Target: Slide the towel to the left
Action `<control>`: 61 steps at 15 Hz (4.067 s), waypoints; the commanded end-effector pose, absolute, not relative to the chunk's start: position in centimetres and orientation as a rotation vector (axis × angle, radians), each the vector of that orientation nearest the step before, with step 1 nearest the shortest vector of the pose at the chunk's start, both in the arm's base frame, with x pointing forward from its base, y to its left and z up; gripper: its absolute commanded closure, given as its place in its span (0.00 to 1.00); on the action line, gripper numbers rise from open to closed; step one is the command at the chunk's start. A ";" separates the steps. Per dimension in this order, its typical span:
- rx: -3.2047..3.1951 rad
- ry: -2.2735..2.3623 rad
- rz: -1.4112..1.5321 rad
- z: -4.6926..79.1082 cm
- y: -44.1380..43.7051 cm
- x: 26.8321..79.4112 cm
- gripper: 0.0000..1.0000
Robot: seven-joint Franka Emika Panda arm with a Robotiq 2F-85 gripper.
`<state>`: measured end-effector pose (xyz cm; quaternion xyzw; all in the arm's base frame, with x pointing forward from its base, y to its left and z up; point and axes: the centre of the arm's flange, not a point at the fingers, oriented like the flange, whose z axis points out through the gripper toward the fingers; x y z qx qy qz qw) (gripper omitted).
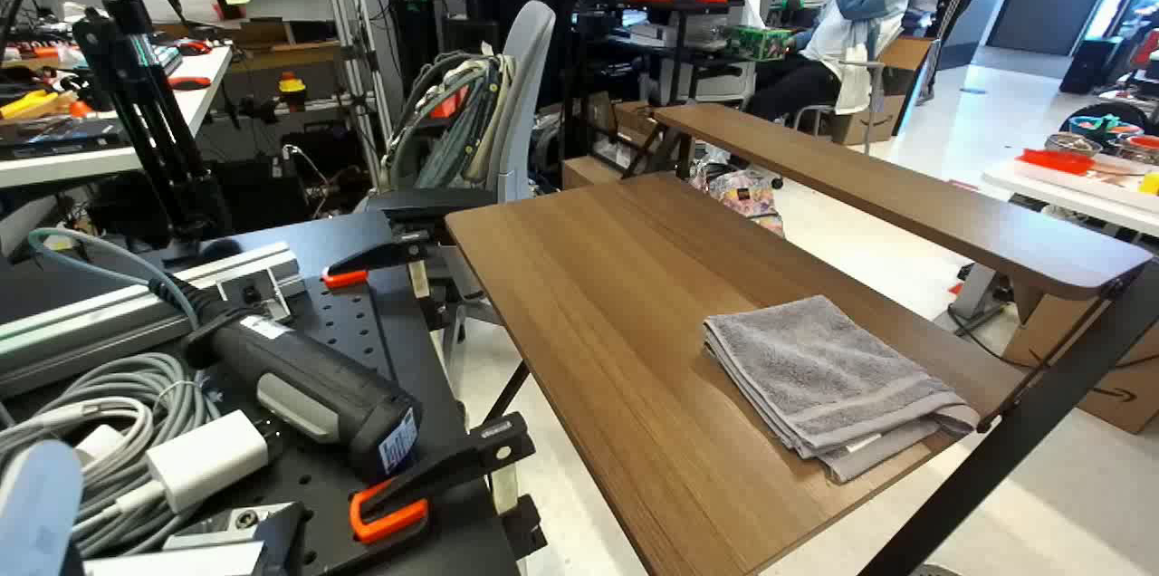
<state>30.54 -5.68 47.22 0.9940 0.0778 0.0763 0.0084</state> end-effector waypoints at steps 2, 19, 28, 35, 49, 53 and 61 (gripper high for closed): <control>3.106 0.243 0.240 47.3 -5.7 30.5 0.00; 3.163 0.183 0.245 46.9 -4.7 32.2 0.00; 3.337 -0.255 0.379 41.8 -0.6 43.3 0.00; 3.219 -0.663 0.367 34.0 -4.5 53.6 0.00; 3.178 -1.143 0.196 18.8 -13.9 66.1 0.00; 3.145 -1.186 0.221 16.1 -15.1 67.8 0.00; 3.103 -1.199 0.145 9.3 -14.1 69.0 0.00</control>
